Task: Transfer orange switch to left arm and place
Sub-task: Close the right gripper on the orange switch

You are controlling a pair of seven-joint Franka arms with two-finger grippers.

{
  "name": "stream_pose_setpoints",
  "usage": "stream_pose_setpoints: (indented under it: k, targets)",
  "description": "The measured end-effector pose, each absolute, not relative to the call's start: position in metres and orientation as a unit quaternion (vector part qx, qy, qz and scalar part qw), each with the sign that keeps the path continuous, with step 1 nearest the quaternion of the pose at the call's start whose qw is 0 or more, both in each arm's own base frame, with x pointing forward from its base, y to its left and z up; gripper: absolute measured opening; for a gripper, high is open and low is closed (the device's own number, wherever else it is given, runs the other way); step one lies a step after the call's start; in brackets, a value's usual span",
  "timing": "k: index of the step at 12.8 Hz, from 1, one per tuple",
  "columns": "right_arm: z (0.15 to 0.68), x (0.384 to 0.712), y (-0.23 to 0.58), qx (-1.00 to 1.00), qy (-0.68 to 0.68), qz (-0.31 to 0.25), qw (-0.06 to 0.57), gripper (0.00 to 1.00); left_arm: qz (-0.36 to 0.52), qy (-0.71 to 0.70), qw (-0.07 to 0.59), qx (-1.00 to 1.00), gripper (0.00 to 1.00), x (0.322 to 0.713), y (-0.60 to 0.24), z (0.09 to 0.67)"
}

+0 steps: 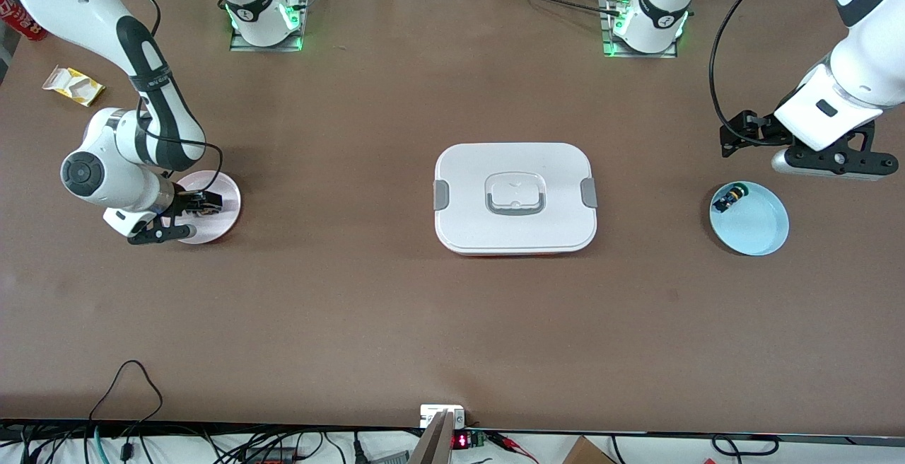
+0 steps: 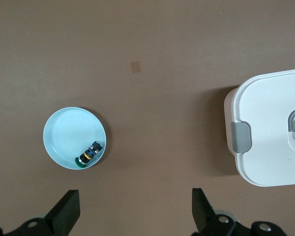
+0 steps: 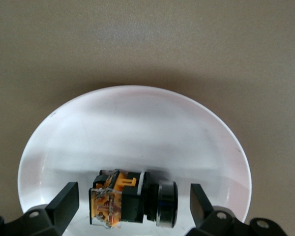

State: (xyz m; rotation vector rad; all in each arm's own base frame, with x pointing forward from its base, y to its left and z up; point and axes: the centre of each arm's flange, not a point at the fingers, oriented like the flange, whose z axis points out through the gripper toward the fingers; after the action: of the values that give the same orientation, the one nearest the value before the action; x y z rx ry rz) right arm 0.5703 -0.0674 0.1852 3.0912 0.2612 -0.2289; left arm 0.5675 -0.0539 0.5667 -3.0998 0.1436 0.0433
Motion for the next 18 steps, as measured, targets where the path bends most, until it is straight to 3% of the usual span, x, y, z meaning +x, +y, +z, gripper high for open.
stream_pose_setpoints:
  k: [10, 12, 13, 18]
  targets:
    - [0.171, 0.559, -0.067, 0.992, 0.083, -0.091, 0.013, 1.0, 0.013, 0.046, 0.019, -0.999, 1.0, 0.568, -0.054, 0.568]
    - [0.172, 0.559, -0.069, 0.992, 0.082, -0.09, 0.013, 0.77, 0.012, 0.046, 0.019, -0.999, 1.0, 0.568, -0.054, 0.569]
    - [0.174, 0.56, -0.069, 0.993, 0.081, -0.089, 0.013, 0.73, 0.012, 0.046, 0.019, -0.999, 1.0, 0.568, -0.054, 0.569]
    - [0.192, 0.568, -0.067, 0.994, 0.083, -0.073, 0.014, 0.73, 0.012, 0.046, 0.019, -0.999, 1.0, 0.568, -0.054, 0.569]
